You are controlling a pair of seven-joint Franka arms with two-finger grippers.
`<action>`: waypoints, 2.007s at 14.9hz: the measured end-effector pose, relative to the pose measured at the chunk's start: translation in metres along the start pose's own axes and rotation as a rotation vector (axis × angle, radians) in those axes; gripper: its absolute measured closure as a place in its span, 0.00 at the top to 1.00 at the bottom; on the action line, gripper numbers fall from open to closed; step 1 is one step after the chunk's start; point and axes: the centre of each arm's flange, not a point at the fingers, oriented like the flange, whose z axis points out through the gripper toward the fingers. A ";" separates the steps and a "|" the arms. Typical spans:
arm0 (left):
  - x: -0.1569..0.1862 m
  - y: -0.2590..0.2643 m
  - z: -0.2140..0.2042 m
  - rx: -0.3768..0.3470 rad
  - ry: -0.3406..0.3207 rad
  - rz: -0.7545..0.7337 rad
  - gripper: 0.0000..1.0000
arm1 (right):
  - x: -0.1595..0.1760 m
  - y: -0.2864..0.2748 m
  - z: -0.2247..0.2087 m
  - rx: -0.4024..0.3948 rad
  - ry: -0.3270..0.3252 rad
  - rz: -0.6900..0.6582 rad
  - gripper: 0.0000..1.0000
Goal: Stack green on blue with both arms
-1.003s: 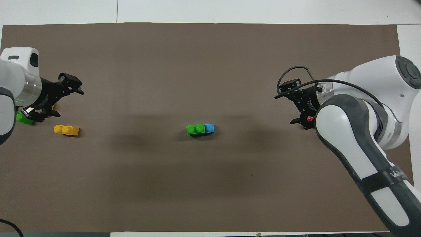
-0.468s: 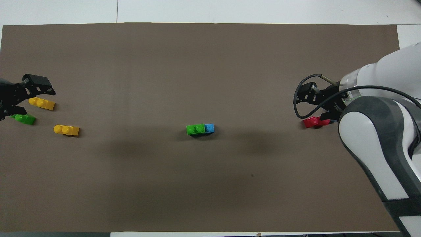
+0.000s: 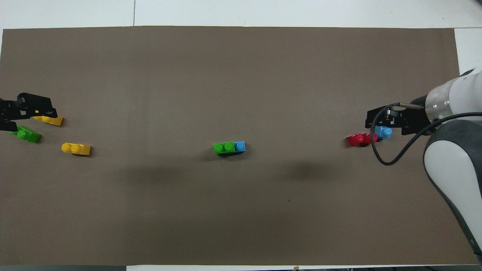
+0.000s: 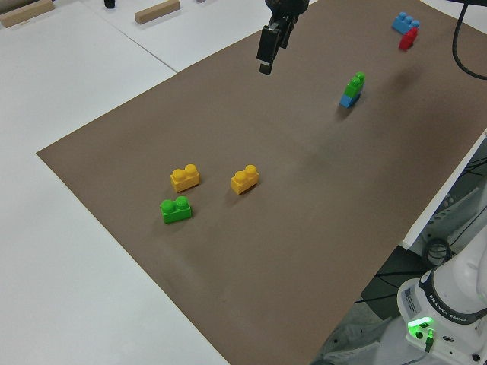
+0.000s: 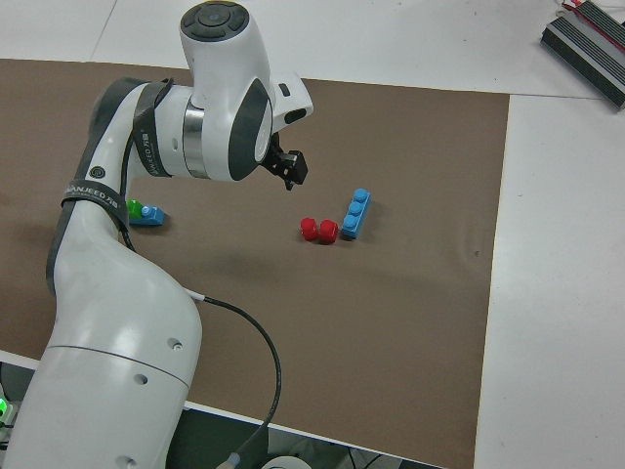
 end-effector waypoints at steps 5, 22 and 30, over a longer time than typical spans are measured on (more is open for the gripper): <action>-0.006 0.004 -0.016 0.005 -0.026 0.082 1.00 | -0.014 0.013 -0.035 -0.056 -0.003 -0.138 1.00; -0.006 0.021 -0.035 0.064 -0.023 0.210 1.00 | 0.003 0.031 -0.070 -0.058 -0.020 -0.111 1.00; -0.006 0.022 -0.035 0.064 -0.023 0.213 1.00 | 0.006 0.040 -0.069 -0.104 -0.022 -0.105 1.00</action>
